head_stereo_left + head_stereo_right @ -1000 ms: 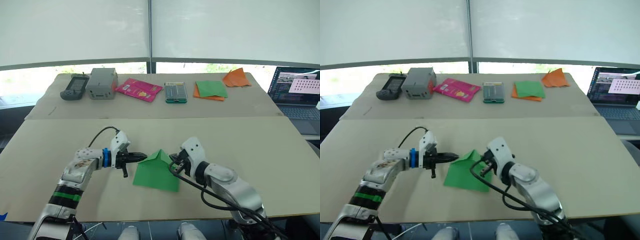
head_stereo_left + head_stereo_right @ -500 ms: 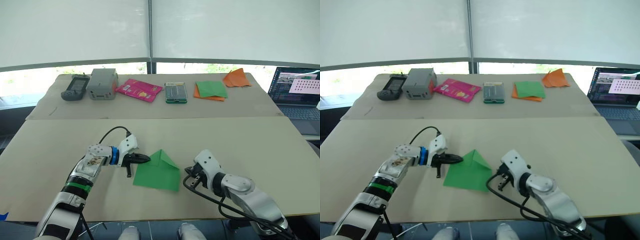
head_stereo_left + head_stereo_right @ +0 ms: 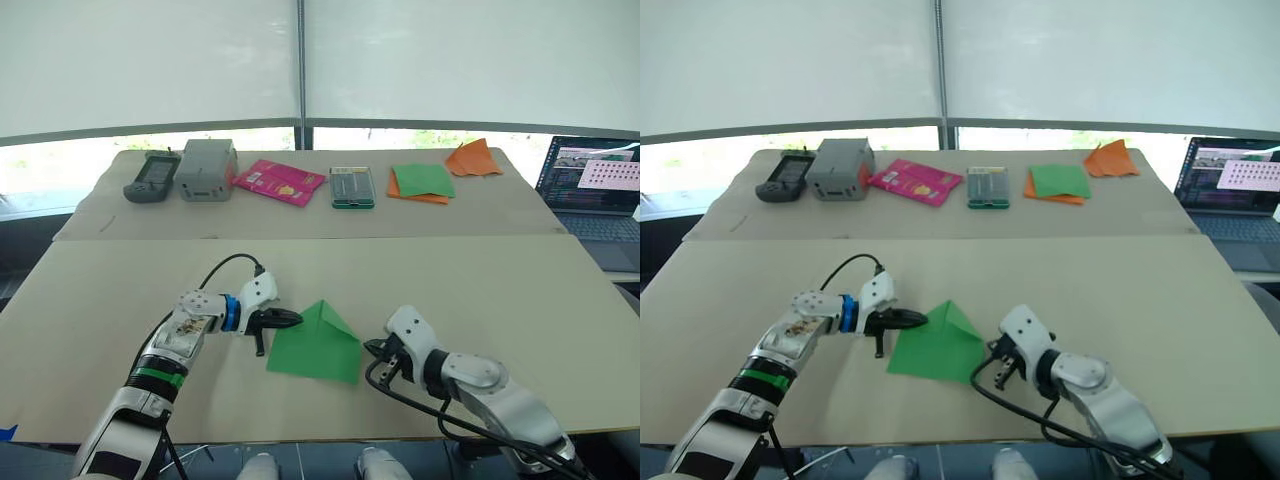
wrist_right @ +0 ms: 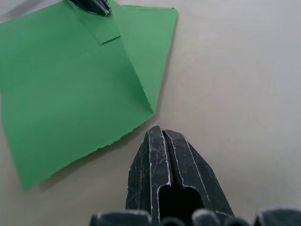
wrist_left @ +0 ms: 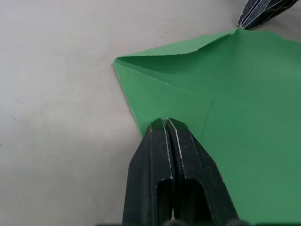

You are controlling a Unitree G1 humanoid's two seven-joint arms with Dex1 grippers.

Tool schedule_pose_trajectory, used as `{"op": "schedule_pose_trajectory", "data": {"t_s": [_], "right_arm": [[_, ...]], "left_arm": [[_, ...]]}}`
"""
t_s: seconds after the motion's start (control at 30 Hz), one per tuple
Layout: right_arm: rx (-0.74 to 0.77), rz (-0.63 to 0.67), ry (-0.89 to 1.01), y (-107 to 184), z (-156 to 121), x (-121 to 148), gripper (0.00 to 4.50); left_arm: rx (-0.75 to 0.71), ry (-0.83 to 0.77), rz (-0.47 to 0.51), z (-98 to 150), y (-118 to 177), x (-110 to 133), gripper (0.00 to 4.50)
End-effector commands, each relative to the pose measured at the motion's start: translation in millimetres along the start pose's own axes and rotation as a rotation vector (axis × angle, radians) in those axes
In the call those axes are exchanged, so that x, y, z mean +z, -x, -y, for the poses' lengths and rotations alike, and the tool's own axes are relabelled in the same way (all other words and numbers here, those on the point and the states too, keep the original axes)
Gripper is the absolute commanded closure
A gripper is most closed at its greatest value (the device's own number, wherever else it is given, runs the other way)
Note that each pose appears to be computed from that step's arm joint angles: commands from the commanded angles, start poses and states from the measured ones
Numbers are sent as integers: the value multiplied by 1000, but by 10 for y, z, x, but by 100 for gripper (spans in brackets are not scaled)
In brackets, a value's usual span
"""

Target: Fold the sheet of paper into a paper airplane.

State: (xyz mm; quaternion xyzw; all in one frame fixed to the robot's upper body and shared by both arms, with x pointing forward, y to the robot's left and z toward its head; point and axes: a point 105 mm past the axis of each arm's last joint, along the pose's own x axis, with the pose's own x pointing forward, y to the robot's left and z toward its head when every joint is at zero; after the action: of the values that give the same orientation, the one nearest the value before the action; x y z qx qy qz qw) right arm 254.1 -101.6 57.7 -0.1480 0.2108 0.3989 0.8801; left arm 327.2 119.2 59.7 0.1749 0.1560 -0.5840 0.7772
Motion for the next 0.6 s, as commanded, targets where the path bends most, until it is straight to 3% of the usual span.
{"op": "schedule_pose_trajectory", "data": {"t_s": [0.03, 0.2, 0.37, 0.6], "right_arm": [[107, -20, -26, 6, -201, -75, 450], [193, 0, -28, -20, -395, -34, 450], [97, 61, -67, -183, -252, 69, 450], [23, 143, -92, -134, -46, 215, 450]], "left_arm": [[-12, 19, -38, 57, -1, -100, 442], [-7, 18, -38, 67, 15, -98, 442], [-2, 22, -42, 72, 32, -103, 442], [-3, 27, -42, 75, 30, -97, 442]]}}
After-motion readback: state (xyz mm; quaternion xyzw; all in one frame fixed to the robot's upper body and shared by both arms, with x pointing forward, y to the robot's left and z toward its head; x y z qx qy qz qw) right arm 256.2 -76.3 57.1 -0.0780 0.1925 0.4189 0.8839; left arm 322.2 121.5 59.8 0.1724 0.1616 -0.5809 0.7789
